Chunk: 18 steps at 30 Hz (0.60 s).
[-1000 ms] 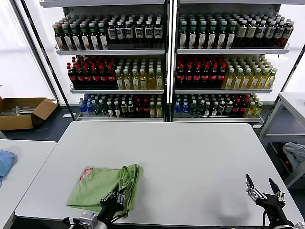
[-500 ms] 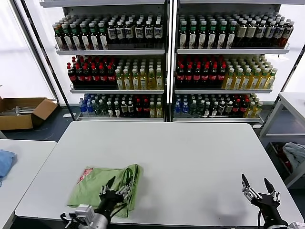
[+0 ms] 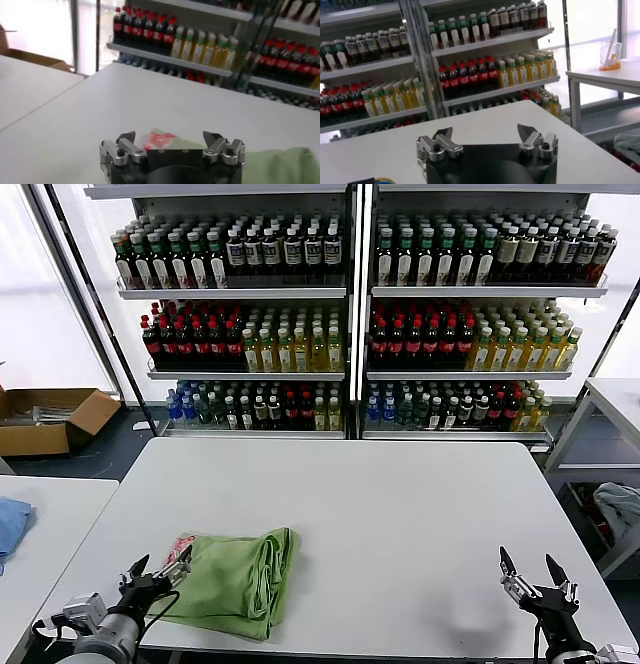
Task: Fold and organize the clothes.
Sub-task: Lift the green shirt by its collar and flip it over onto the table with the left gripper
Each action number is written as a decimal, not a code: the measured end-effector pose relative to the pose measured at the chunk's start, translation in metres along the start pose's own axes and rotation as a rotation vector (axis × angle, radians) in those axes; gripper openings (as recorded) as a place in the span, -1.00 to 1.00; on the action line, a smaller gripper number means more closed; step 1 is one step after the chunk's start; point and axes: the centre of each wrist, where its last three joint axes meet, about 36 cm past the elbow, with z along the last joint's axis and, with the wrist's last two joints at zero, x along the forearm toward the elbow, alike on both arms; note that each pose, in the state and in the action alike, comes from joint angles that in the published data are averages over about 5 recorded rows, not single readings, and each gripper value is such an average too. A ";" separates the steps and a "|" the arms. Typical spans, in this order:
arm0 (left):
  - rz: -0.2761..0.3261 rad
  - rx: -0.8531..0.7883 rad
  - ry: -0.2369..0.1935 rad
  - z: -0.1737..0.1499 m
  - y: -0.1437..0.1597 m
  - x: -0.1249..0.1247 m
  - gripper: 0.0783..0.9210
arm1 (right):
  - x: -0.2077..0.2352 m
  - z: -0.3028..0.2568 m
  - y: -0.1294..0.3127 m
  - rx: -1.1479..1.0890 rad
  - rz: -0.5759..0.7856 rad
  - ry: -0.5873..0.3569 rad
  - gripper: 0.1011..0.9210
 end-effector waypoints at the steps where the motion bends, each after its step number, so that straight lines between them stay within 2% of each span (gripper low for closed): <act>1: -0.007 0.001 0.006 0.000 0.005 -0.002 0.77 | 0.000 0.000 0.000 0.001 0.000 -0.001 0.76; 13: -0.015 0.030 0.067 0.012 0.023 -0.024 0.75 | 0.001 -0.004 -0.004 0.012 0.014 -0.007 0.76; 18: 0.003 0.041 0.082 0.024 0.021 -0.026 0.49 | -0.002 -0.007 -0.001 0.011 0.007 -0.011 0.76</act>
